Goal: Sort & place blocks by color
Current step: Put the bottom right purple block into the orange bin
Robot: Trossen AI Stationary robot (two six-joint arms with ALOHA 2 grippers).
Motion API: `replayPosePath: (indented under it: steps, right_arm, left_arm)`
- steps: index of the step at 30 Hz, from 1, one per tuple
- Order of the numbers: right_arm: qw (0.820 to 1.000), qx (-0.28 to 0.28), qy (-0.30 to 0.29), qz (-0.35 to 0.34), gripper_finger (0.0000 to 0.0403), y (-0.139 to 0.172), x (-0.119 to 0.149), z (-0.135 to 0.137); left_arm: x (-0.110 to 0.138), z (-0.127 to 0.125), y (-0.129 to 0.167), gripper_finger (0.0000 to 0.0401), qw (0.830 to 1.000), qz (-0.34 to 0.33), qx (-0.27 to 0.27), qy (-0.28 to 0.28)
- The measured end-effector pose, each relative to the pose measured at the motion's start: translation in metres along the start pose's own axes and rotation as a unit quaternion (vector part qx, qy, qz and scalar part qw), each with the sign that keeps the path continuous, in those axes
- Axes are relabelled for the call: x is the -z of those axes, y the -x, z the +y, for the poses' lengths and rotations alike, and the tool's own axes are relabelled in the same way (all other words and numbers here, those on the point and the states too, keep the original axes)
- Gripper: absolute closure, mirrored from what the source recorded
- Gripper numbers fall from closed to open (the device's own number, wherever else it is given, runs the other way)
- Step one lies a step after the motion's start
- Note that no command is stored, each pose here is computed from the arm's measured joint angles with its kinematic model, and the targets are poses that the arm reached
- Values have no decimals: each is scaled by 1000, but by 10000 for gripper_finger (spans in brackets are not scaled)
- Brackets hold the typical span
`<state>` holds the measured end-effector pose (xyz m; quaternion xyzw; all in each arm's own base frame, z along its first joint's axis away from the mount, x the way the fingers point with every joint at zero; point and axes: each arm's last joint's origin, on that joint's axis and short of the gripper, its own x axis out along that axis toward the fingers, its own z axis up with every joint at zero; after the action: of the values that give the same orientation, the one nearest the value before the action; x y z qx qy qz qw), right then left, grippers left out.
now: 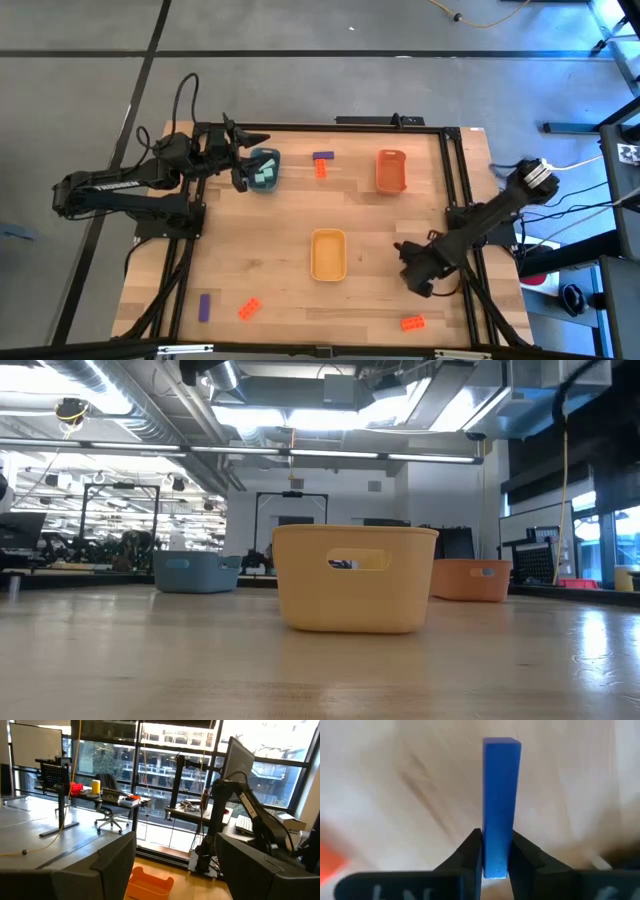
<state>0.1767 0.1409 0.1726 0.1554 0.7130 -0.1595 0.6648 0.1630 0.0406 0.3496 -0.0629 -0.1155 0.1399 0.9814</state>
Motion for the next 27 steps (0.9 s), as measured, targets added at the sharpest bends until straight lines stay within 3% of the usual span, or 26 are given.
replayPosePath:
  steps: [3, 5, 8, 11, 14, 19, 23, 27]
  right_arm:
    - [996, -67, 7, -54, 344, 11, 0, -7]
    - [984, -144, 16, -108, 344, 14, -5, -8]
    - [946, -264, 6, -187, 344, 13, -17, -10]
    - [905, -324, -29, -274, 344, 9, -37, -18]
    - [868, -328, -58, -368, 344, 15, -63, -31]
    - [816, -285, -67, -498, 344, 47, -107, -58]
    - [785, -233, -58, -571, 344, 79, -135, -81]
    - [755, -215, -27, -618, 344, 114, -150, -94]
  left_arm:
    - [0, 0, 0, 139, 1000, -1, -1, 0]
    - [0, 0, 0, 139, 1000, -1, -1, 0]
    - [-1, 0, 0, 139, 1000, -4, 0, 4]
    - [-2, 0, 0, 139, 1000, -12, 1, 5]
    - [-4, -1, 0, 139, 1000, -19, 2, 6]
    - [-4, -1, 0, 139, 1000, -22, 3, 8]
    - [-4, -2, 0, 139, 997, -19, 22, 67]
    - [-4, -4, 0, 139, 992, -7, 62, 106]
